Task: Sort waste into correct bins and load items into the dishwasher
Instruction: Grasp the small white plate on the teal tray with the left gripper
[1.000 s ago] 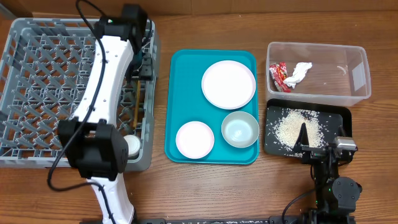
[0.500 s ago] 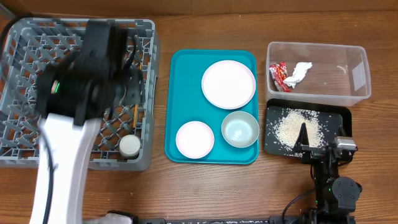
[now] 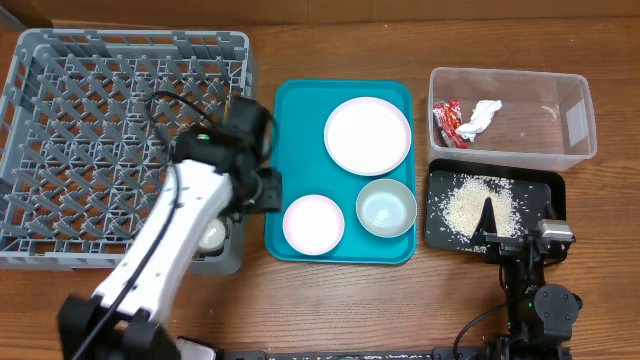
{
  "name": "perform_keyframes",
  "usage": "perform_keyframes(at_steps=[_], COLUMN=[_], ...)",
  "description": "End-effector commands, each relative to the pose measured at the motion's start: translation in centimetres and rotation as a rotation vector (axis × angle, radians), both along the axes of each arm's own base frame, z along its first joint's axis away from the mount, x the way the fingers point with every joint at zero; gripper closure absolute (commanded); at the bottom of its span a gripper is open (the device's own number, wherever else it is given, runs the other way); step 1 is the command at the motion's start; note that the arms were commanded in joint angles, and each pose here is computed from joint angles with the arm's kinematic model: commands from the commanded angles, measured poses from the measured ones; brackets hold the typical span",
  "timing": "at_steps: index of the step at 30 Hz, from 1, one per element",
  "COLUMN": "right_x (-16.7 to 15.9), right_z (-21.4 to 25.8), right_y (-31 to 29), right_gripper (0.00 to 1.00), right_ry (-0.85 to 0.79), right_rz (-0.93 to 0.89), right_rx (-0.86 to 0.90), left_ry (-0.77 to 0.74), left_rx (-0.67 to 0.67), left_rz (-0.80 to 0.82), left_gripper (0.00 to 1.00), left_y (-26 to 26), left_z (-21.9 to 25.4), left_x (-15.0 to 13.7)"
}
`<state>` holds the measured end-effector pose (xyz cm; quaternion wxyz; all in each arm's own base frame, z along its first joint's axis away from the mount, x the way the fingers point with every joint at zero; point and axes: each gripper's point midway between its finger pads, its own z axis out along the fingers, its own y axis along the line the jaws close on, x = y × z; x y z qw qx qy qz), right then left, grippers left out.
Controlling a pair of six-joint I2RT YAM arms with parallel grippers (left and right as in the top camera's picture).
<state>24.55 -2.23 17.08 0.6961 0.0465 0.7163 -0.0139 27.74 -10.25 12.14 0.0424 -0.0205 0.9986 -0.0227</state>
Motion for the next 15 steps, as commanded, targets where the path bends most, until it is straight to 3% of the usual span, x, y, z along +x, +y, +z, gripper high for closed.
perform_keyframes(at_steps=[1,6,10,15], right_x=[0.0,0.0,0.0,0.0], right_z=[-0.1,-0.1,-0.1,-0.1], right_y=[-0.1,-0.1,-0.1,-0.1], right_gripper=[0.0,0.0,0.0,0.0], right_ry=[-0.008,-0.008,-0.008,-0.009], right_rz=[-0.004,-0.004,-0.004,-0.004], right_rx=[-0.002,-0.002,-0.002,-0.002], left_ry=[-0.025,0.069,0.145,0.187], left_rx=[0.17,0.264,0.238,0.193], left_rz=[0.027,0.015,0.003,-0.02], left_gripper=[0.43,0.48,0.53,0.74], left_y=[0.4,-0.6,-1.6,-2.6], left_z=[-2.0,-6.6,-9.4,-10.7], left_x=[0.4,0.3,0.1,-0.2])
